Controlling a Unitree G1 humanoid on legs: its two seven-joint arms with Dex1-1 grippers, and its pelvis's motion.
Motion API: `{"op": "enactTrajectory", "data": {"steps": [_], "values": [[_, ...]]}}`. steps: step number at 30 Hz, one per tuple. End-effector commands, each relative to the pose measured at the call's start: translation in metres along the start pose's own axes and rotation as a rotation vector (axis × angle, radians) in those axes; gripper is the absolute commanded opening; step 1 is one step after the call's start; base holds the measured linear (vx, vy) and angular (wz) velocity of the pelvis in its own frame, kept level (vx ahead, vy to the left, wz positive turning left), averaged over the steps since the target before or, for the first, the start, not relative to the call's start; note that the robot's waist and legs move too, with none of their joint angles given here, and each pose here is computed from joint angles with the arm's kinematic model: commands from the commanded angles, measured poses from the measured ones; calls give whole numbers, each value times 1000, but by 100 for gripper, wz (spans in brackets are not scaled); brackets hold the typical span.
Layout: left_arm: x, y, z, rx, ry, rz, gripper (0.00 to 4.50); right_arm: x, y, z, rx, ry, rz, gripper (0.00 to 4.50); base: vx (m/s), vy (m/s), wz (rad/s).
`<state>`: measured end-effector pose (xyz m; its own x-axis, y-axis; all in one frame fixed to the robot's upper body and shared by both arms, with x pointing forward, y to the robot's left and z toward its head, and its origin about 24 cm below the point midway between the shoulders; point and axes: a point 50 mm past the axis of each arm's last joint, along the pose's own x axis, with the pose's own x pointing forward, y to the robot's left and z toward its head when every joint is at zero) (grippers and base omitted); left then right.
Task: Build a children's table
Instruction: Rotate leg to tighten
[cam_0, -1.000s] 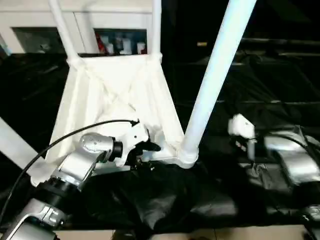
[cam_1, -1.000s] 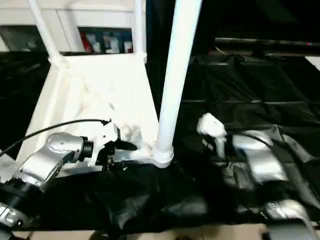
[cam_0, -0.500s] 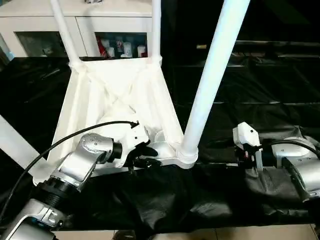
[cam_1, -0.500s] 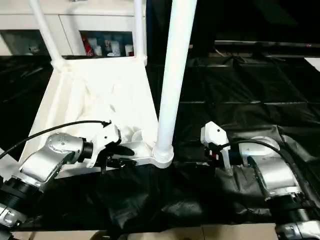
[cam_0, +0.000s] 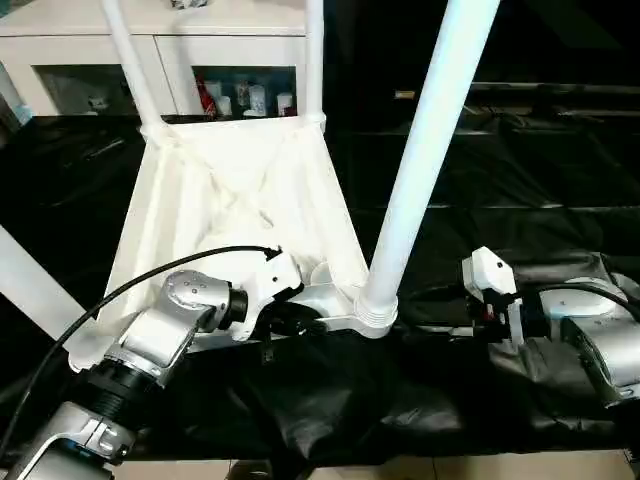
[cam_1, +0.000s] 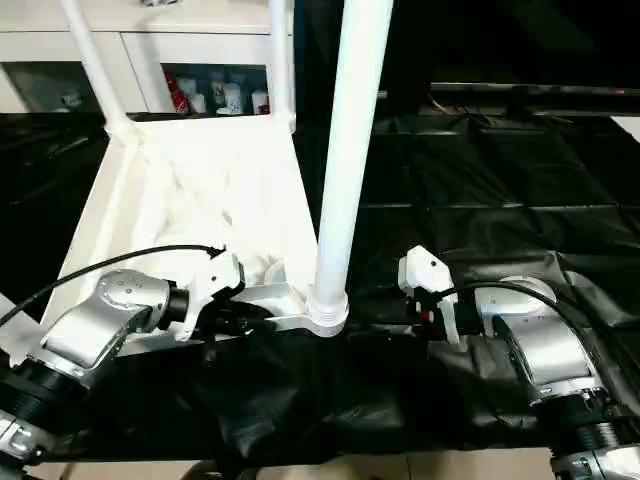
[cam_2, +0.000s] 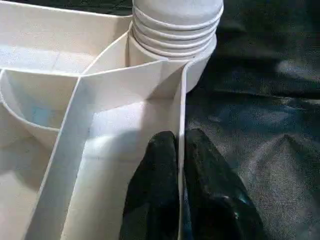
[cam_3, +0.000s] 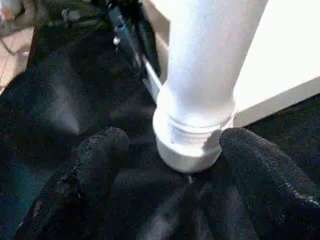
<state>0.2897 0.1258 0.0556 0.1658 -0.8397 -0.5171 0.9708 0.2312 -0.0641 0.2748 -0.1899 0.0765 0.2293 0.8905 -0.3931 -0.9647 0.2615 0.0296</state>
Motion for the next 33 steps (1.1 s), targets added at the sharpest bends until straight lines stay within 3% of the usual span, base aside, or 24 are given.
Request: {"op": "enactTrajectory", "data": {"steps": [1,3,5,10,18,19,23,25,33], "values": [[2,-2,-3,-8,3,-4,10,0,-4,4,3,-13,-22,394,0,0,0],[2,-1,-3,-8,0,-1,4,4,-3,0,-8,14,-15,399,0,0,0],[2,-1,-2,-10,-10,0,0,9,-4,-1,-23,14,-36,436,0,0,0],[4,-4,-3,-13,-40,-18,0,25,-8,-2,-67,3,-79,436,0,0,0],[6,-6,-6,-16,-35,-22,0,41,-15,1,-66,-49,-79,436,0,0,0],[5,-6,-6,-15,-36,-21,0,42,-16,1,-68,-50,-81,407,0,0,0],[4,-6,-9,-16,-30,-15,0,47,-20,0,-56,-60,-67,393,0,0,0],[4,-6,-9,-16,-30,-15,0,47,-20,0,-57,-58,-64,356,0,0,0],[2,-4,-9,-16,-32,12,0,51,-21,-2,-46,-68,-48,316,0,0,0]]}}
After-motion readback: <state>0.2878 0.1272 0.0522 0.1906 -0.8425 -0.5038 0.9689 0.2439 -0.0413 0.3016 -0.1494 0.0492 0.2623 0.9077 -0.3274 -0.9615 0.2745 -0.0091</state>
